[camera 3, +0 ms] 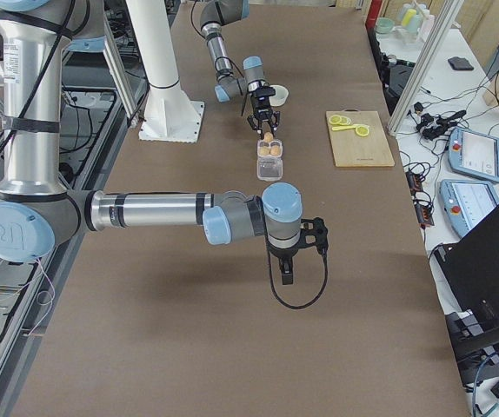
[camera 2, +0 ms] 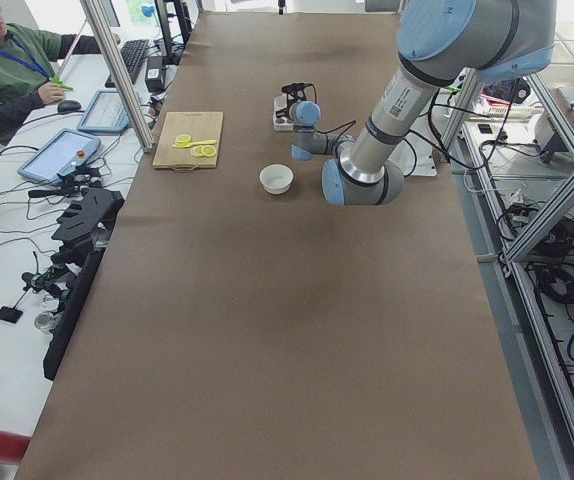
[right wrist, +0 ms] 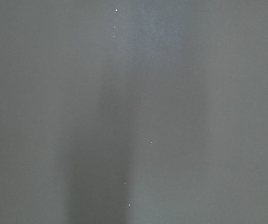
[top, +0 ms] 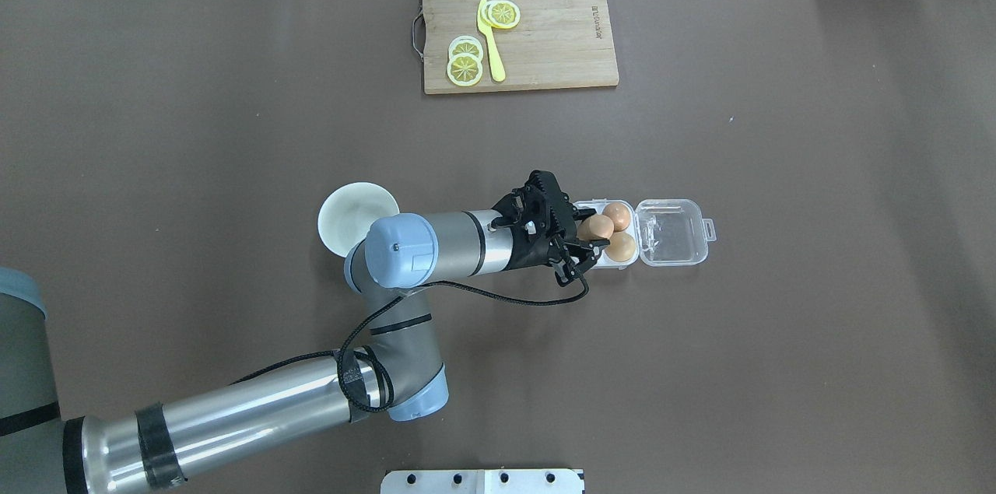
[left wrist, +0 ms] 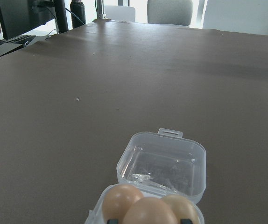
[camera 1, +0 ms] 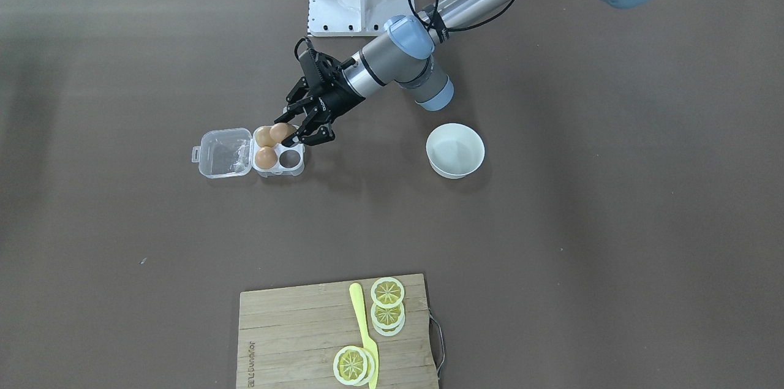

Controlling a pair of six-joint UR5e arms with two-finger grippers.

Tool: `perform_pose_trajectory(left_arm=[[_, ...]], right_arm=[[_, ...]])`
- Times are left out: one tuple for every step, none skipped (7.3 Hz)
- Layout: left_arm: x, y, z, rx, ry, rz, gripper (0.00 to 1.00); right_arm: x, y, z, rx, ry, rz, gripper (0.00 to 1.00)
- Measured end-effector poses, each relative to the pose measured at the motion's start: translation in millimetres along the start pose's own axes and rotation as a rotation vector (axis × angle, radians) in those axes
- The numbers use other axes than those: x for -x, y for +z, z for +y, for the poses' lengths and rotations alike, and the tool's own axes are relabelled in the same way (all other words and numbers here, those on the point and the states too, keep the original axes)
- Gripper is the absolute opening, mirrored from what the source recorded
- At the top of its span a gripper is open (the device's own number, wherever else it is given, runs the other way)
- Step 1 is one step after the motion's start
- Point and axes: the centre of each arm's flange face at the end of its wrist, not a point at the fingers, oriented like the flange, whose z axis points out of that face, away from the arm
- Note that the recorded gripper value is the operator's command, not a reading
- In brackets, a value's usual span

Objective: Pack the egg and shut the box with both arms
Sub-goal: 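Lower the egg into the empty slot and open the left gripper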

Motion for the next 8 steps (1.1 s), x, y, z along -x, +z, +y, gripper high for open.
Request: perform_pose_trajectory(left_arm=[[-3.8,1.0,2.0,0.002,-0.001,0.004,0.0],[-8.6,2.2,3.8,0.004,-0.003,0.009,0.0],[-13.0,3.2,5.3,0.005,-0.004,0.015,0.0],[-16.8,4.0,6.4,0.006,-0.005,0.019,0.0],[-19.0,4.5,6.8,0.005,-0.005,0.018,0.0],[-19.6,4.7,6.0,0.002,-0.006,0.013,0.02],[-19.9,4.9,4.8,-0.001,-0.006,0.009,0.03],[-20.0,5.0,4.0,-0.003,-0.006,0.007,0.14]], right_arm=[[0.2,0.2,0.0,0.0,0.0,0.0,1.0],[0.3,0.3,0.0,0.001,0.0,0.0,1.0],[0.3,0.4,-0.1,0.001,0.0,0.0,1.0],[0.4,0.4,0.0,0.001,0.001,0.0,1.0],[0.3,0.5,0.1,0.001,0.001,0.0,1.0],[0.1,0.6,0.2,0.001,0.001,0.0,1.0],[0.1,0.6,0.2,0.002,0.002,0.0,1.0],[0.4,0.7,0.1,0.002,0.001,0.0,1.0]])
